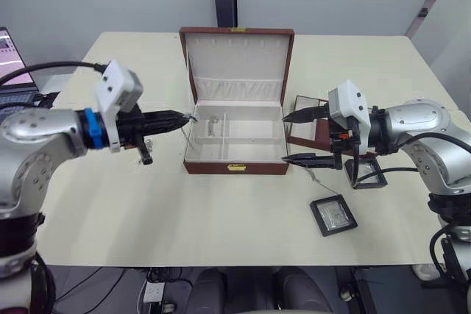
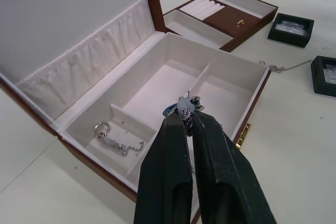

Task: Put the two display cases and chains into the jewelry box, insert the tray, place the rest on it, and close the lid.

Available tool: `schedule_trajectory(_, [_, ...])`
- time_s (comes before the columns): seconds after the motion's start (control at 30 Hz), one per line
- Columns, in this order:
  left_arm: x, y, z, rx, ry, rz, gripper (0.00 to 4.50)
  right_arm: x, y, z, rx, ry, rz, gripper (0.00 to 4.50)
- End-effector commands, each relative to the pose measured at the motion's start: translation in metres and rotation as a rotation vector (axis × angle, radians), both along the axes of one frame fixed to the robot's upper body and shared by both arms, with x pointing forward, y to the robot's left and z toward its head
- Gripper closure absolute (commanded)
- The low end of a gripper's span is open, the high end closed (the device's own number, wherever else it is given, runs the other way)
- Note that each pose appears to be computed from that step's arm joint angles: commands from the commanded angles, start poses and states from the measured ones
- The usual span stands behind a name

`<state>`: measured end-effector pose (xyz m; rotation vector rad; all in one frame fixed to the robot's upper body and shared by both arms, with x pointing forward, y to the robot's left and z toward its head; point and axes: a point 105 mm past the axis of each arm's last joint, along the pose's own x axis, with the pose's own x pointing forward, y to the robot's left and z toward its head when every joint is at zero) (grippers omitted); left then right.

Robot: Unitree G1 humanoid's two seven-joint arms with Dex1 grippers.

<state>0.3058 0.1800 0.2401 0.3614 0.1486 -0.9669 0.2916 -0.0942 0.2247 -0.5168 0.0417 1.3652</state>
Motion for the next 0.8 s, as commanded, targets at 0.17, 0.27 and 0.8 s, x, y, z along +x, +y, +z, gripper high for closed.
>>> schedule_trajectory(0.17, [0.017, -0.014, -0.013, 0.072, -0.022, -0.054, 4.48, -0.005, 0.002, 0.009, 0.005, -0.053, 0.000, 0.00])
schedule_trajectory(0.27, [0.025, -0.012, -0.027, 0.090, -0.010, -0.037, 4.48, -0.005, 0.002, 0.008, 0.004, -0.053, -0.003, 0.00])
schedule_trajectory(0.8, [0.040, -0.001, -0.065, 0.170, 0.021, 0.045, 4.48, -0.005, 0.003, 0.006, -0.003, -0.055, -0.004, 0.00])
